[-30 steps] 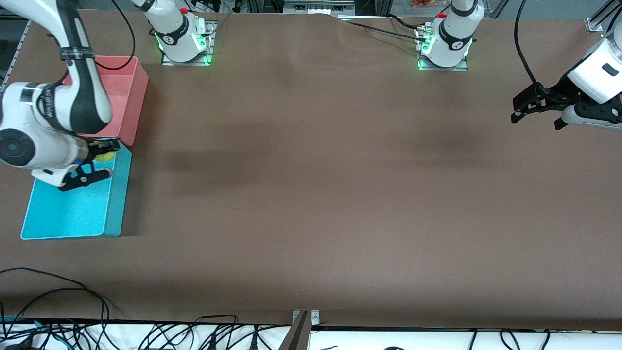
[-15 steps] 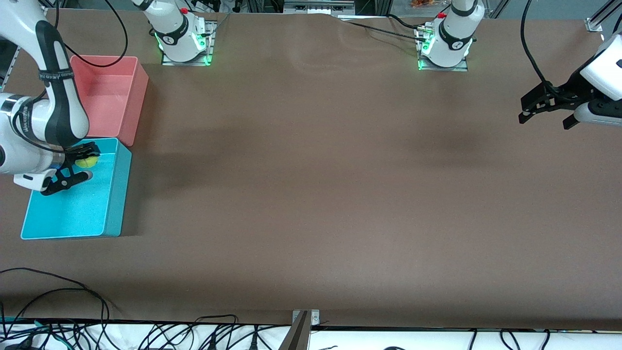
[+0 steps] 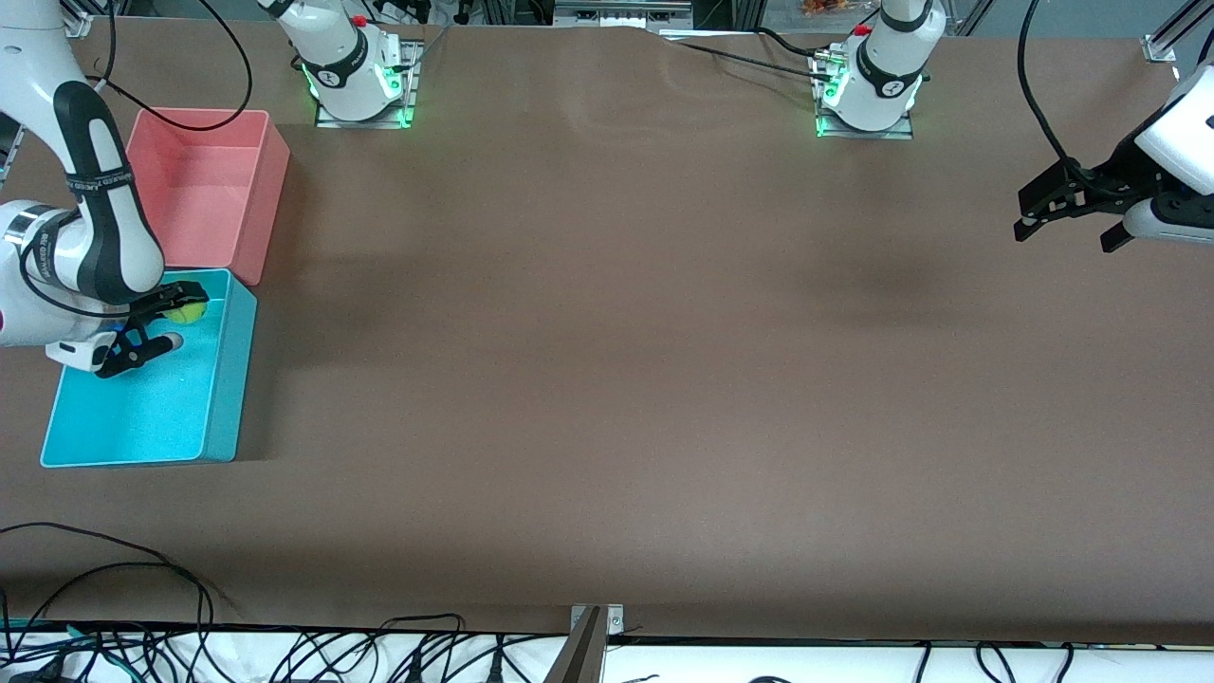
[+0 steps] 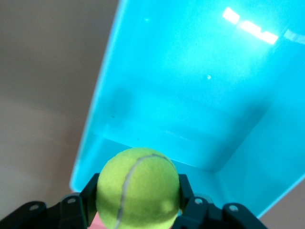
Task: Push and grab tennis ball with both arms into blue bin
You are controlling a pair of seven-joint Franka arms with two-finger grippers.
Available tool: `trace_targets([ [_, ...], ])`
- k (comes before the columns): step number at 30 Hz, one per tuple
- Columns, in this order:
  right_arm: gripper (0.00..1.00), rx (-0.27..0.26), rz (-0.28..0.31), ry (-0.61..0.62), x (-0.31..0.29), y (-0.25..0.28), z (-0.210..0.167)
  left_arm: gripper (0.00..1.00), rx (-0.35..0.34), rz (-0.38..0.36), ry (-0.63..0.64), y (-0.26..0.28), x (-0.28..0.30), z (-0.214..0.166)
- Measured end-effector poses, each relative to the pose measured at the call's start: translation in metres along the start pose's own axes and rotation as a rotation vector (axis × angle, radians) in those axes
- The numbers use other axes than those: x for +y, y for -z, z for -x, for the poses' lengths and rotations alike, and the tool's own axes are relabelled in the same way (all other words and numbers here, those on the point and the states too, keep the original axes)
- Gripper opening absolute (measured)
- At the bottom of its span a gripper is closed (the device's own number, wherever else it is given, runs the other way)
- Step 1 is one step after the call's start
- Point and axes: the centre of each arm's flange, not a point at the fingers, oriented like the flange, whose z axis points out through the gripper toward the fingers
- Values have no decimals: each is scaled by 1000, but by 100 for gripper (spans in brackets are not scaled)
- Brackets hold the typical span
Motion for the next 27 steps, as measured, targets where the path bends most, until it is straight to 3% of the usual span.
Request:
trace_targets([
  [1,80,1,0,0,0,0,0,100,0,0,0,0,0,0],
  [2,99,9,4,4,-1,5,-3,100,0,0,0,0,0,0],
  [15,100,16,11,11,-4,22,-8,100,0,0,0,0,0,0],
  [27,100,-81,-19,-74,-65,113,-35,100,0,0,0,0,0,0],
])
